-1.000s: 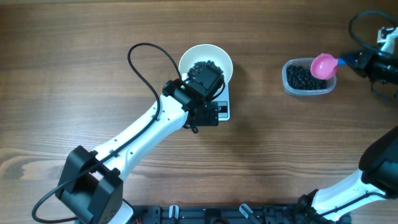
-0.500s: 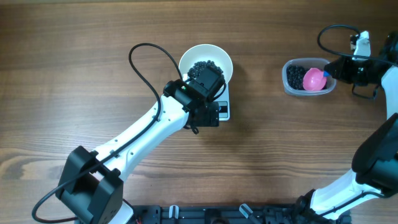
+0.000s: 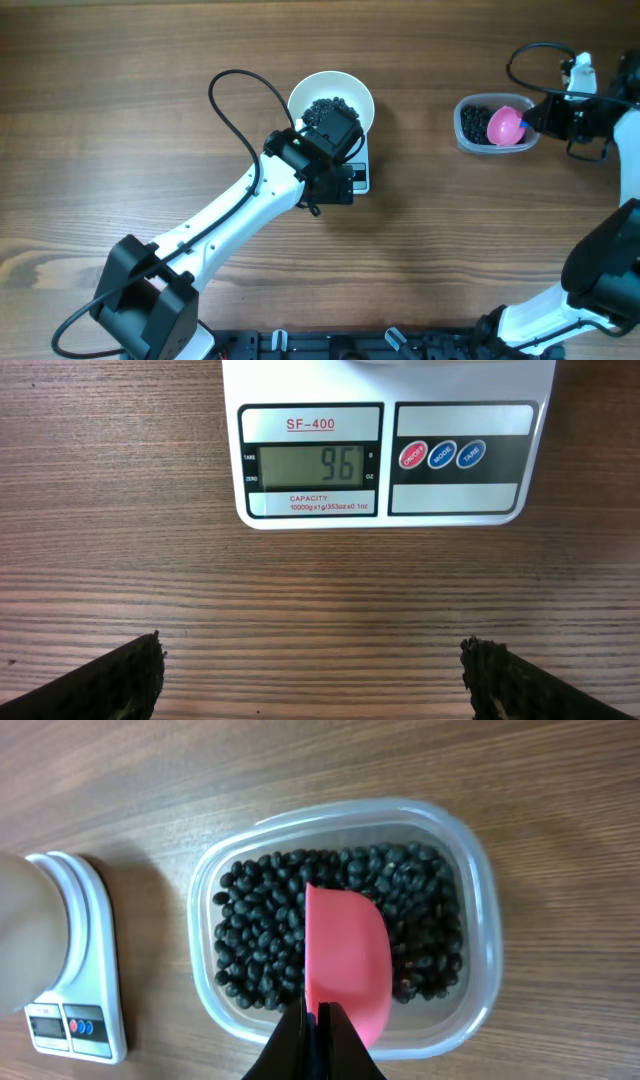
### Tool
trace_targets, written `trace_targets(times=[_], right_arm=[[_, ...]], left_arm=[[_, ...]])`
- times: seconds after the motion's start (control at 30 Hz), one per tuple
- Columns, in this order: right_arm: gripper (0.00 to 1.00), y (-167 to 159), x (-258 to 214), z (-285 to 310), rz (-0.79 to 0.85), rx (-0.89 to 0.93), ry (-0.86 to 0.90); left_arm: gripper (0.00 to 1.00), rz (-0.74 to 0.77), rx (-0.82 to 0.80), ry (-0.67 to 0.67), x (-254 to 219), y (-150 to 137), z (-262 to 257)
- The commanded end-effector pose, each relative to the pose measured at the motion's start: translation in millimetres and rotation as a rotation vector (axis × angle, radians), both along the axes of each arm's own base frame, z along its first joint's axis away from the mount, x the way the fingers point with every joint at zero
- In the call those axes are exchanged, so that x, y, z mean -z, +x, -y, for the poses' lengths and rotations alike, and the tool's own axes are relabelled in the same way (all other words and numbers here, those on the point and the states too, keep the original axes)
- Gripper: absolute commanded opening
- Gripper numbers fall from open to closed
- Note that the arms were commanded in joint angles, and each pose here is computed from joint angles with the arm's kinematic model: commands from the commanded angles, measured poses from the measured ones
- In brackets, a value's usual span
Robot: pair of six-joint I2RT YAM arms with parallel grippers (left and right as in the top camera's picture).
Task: Scoop item into bowl and weigh 150g on scale
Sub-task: 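Push the pink scoop through the beans to fill it, right gripper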
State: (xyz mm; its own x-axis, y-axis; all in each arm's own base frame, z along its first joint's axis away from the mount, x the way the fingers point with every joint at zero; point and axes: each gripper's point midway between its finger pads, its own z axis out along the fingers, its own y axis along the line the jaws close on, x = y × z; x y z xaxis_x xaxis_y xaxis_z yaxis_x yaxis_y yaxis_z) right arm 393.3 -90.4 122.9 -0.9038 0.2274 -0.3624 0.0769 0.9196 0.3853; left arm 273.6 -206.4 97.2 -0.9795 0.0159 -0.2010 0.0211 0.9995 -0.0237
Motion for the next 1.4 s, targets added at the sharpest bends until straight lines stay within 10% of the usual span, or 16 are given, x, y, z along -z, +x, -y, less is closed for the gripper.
trace_targets(times=[0.0, 0.93, 1.37], right_arm=[[0.04, -13.9, 7.7, 5.1, -0.087, 0.010, -0.126], [0.04, 5.7, -27.9, 6.9, -0.007, 0.003, -0.145], [0.04, 5.2, -22.0, 3.5, -0.134, -0.098, -0.502]], left_arm=[[1.00, 0.002, -0.009, 0.022, 3.8, -0.1, -2.9], [1.00, 0.002, -0.008, 0.022, 3.8, -0.2, -2.7], [1.00, 0.002, -0.008, 0.022, 3.8, -0.2, -2.7]])
